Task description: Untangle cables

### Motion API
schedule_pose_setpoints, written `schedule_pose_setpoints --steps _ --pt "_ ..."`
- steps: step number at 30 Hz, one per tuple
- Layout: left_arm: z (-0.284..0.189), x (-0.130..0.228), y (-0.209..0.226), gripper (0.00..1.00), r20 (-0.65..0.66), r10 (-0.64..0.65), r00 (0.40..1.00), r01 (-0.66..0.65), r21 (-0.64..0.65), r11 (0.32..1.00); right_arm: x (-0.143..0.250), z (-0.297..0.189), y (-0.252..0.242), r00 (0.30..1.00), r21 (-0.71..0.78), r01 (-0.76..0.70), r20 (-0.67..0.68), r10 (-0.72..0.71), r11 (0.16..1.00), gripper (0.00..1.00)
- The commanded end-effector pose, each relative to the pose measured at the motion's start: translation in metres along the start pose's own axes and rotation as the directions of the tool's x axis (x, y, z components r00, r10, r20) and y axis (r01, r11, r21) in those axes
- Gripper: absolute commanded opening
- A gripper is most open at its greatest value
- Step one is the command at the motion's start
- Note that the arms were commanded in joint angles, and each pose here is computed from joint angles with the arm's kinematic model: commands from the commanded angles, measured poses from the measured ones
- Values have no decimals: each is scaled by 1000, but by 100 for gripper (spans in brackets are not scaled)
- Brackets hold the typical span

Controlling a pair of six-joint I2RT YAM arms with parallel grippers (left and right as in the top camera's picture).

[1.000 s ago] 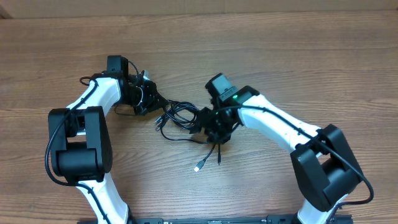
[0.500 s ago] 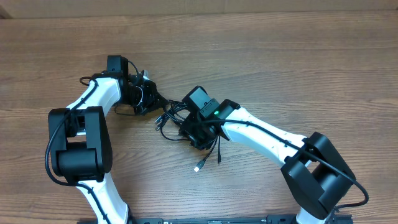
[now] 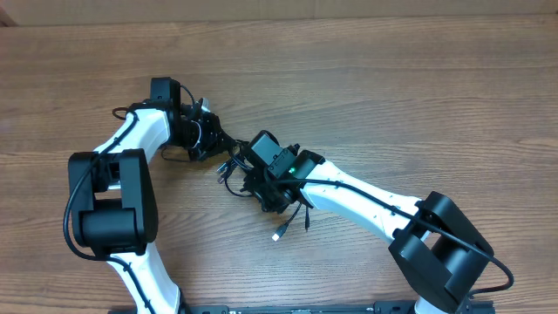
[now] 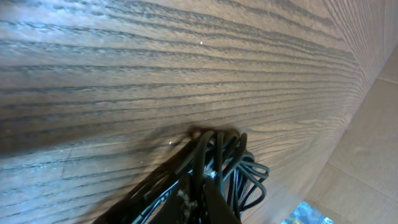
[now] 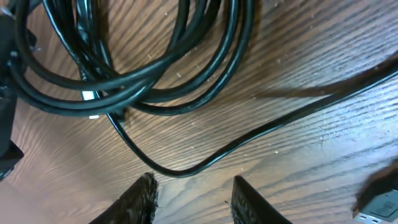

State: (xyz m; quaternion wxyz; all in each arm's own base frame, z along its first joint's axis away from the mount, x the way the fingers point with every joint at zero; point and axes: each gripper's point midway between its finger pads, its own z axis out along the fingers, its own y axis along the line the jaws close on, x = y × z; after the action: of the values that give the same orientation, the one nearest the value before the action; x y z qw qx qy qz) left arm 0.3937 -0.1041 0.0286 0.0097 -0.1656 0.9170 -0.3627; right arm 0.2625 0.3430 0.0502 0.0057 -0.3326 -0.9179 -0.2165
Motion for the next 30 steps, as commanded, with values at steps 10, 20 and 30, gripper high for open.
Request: schedule_pose_setpoints --steps 10,20,30 --pt "8 2 -5 7 -10 8 1000 -8 -3 1000 -8 34 -19 999 74 -38 25 36 997 38" --pt "8 2 -6 7 -10 11 1000 -11 -4 1000 -10 44 -29 999 116 42 22 -45 992 19" --pt "8 1 -6 8 -4 16 1000 -16 -4 1000 4 30 -36 870 22 441 -255 -422 897 4"
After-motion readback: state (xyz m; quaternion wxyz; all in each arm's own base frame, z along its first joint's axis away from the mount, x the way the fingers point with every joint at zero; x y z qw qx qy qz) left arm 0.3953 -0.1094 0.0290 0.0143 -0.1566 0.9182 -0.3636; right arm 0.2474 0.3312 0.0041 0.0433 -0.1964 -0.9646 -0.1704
